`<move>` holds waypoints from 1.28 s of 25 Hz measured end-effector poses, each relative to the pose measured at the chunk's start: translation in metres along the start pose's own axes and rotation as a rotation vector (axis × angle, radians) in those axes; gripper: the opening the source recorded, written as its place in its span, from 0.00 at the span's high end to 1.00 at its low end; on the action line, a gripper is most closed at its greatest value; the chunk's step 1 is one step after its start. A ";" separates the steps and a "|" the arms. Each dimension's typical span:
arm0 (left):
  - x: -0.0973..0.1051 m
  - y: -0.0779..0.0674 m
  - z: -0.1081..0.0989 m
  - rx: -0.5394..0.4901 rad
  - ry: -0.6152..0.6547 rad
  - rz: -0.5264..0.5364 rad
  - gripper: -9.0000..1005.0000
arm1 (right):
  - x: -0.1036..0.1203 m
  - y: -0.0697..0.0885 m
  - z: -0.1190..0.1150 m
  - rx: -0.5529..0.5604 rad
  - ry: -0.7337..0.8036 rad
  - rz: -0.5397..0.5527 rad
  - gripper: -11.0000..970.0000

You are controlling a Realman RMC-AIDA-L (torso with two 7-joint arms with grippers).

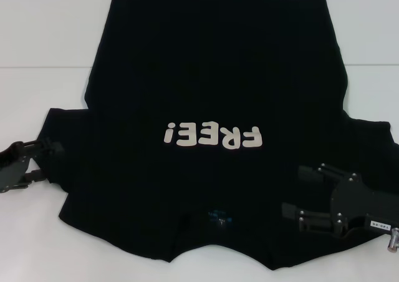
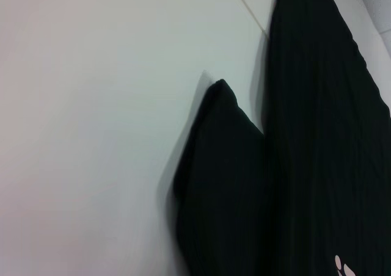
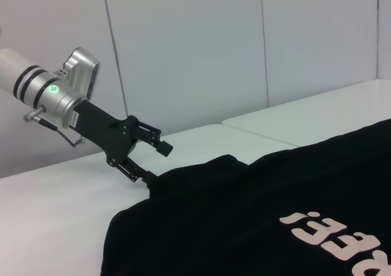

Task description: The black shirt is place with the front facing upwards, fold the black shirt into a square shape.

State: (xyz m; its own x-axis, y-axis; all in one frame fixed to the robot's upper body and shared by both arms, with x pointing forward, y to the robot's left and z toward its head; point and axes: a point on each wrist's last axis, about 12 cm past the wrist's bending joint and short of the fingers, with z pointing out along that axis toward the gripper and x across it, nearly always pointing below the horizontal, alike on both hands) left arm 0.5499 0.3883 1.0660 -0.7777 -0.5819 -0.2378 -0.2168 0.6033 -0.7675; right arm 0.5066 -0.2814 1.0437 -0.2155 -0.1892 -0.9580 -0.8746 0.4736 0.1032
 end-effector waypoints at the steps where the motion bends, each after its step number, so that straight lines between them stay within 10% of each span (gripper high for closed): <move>1: 0.000 -0.001 0.001 0.002 0.002 0.001 0.13 | 0.000 0.000 0.000 0.000 -0.001 0.000 0.07; 32: -0.003 -0.006 0.010 -0.009 -0.009 0.009 0.14 | -0.003 -0.002 0.002 0.001 -0.005 -0.006 0.08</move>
State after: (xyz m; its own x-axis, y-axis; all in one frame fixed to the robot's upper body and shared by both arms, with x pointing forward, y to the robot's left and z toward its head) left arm 0.5595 0.3812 1.0651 -0.7739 -0.5818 -0.2502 -0.2156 0.6135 -0.7597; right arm 0.5096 -0.2804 1.0458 -0.2079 -0.1874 -0.9600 -0.8756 0.4731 0.0972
